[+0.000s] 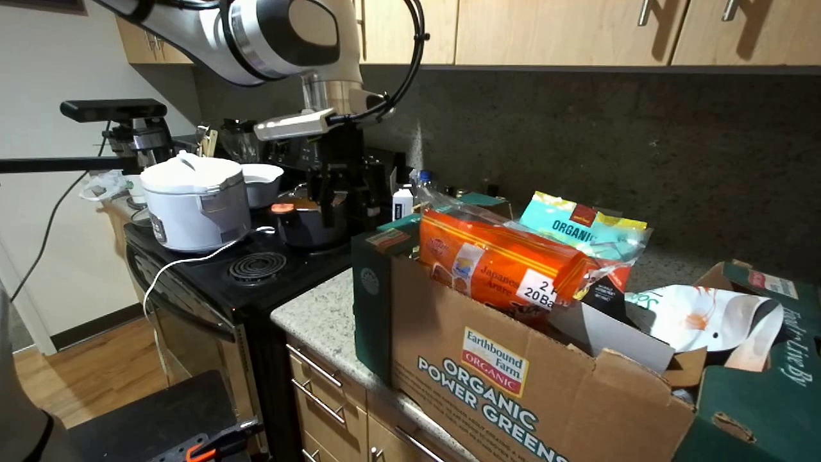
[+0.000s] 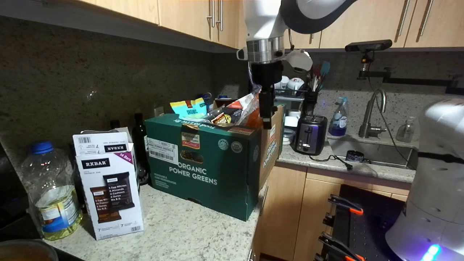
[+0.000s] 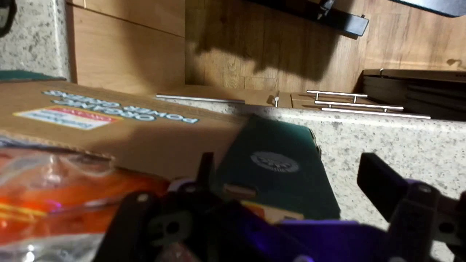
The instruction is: Lay the box on its side
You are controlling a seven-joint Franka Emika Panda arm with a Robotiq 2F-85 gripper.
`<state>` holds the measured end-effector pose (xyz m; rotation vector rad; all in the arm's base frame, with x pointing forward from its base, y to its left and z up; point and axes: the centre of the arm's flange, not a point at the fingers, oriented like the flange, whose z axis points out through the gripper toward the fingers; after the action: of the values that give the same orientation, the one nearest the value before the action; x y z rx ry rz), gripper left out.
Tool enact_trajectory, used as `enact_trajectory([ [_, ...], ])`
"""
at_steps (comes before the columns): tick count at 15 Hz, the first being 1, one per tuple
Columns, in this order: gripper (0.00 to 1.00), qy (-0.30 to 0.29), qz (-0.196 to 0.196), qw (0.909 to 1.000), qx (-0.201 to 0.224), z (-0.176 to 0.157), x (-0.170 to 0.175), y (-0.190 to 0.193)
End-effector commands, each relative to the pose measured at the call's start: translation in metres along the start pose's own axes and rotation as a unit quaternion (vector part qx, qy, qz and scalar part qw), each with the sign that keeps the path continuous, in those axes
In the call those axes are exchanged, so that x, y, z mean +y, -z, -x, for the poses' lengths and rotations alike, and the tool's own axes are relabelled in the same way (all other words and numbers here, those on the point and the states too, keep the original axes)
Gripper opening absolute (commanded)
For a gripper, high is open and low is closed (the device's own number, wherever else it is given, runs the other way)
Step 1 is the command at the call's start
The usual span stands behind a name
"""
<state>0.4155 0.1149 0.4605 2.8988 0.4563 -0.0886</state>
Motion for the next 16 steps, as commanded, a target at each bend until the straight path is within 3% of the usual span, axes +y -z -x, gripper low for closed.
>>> enact_trajectory([
  [1,1.00,0.063,0.016,0.9975,0.029,-0.039,-0.024,0.005],
  [6,1.00,0.174,0.037,0.9818,0.067,-0.076,-0.070,0.001],
  [12,1.00,0.263,0.062,0.9604,0.068,-0.099,-0.107,-0.002],
  [13,1.00,0.240,0.054,0.9673,0.064,-0.086,-0.104,-0.007],
  [16,1.00,0.242,0.053,0.9669,0.061,-0.088,-0.107,-0.010],
])
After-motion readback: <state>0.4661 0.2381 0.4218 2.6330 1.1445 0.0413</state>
